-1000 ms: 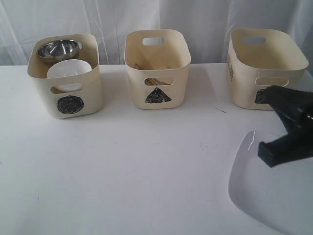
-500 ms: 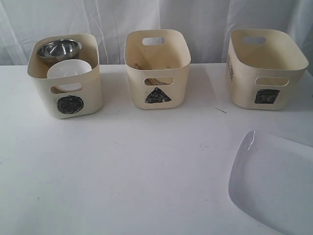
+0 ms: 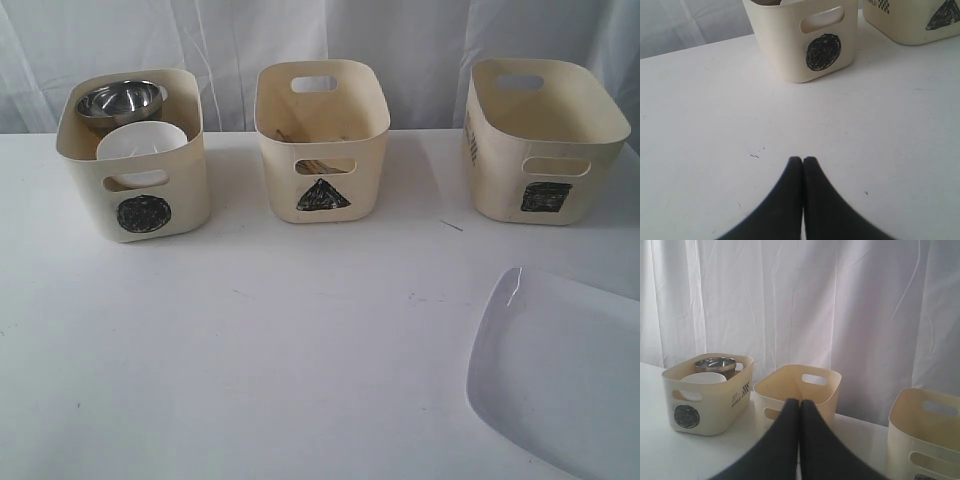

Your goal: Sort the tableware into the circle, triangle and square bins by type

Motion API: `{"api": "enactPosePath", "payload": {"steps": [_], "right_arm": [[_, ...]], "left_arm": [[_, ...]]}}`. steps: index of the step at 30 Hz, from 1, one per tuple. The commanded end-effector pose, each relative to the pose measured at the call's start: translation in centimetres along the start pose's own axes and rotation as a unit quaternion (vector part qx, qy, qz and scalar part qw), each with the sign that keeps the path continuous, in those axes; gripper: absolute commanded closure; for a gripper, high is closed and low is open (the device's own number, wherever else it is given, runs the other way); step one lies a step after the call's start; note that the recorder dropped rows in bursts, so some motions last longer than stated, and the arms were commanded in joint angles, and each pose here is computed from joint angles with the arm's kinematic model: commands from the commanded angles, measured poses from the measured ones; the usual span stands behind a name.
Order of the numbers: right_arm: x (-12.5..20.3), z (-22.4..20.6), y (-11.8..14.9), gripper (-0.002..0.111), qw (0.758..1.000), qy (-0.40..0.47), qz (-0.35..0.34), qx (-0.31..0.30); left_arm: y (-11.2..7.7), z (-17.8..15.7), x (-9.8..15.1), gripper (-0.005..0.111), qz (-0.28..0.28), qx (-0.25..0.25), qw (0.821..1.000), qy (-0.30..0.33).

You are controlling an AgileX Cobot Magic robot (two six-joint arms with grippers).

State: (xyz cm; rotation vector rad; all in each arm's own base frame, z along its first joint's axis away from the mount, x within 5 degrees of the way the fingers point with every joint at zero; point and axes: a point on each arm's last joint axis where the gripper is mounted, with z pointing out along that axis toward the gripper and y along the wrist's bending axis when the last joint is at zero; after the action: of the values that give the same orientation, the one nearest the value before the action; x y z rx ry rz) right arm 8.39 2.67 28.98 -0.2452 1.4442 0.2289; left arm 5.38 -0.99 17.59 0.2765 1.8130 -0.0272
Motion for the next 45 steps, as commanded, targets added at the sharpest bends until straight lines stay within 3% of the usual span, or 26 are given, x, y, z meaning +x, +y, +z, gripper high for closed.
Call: {"api": "enactPosePath", "payload": {"steps": [1, 10, 18, 29, 38, 45], "right_arm": [[0.1, -0.1, -0.1, 0.108, 1.0, -0.001, -0.002, 0.004], [0.1, -1.1, 0.1, 0.108, 0.999, -0.043, -0.007, -0.002], [3.6, -2.6, -0.9, 0.108, 0.997, -0.018, 0.009, 0.075], [4.8, -4.0, -1.6, 0.108, 0.988, -0.007, 0.031, 0.153], [7.9, -4.2, -1.8, 0.108, 0.983, 0.046, 0.034, 0.176], [8.0, -4.2, -1.8, 0.108, 0.983, 0.053, 0.028, 0.176]], "left_arm": [[0.0, 0.0, 0.1, 0.107, -0.002, 0.0, 1.0, 0.001], [0.0, 0.0, 0.1, 0.107, -0.002, 0.0, 1.0, 0.001], [0.0, 0.0, 0.1, 0.107, -0.002, 0.0, 1.0, 0.001], [0.0, 0.0, 0.1, 0.107, -0.002, 0.0, 1.0, 0.001], [0.0, 0.0, 0.1, 0.107, -0.002, 0.0, 1.0, 0.001], [0.0, 0.0, 0.1, 0.107, -0.002, 0.0, 1.0, 0.001]]}}
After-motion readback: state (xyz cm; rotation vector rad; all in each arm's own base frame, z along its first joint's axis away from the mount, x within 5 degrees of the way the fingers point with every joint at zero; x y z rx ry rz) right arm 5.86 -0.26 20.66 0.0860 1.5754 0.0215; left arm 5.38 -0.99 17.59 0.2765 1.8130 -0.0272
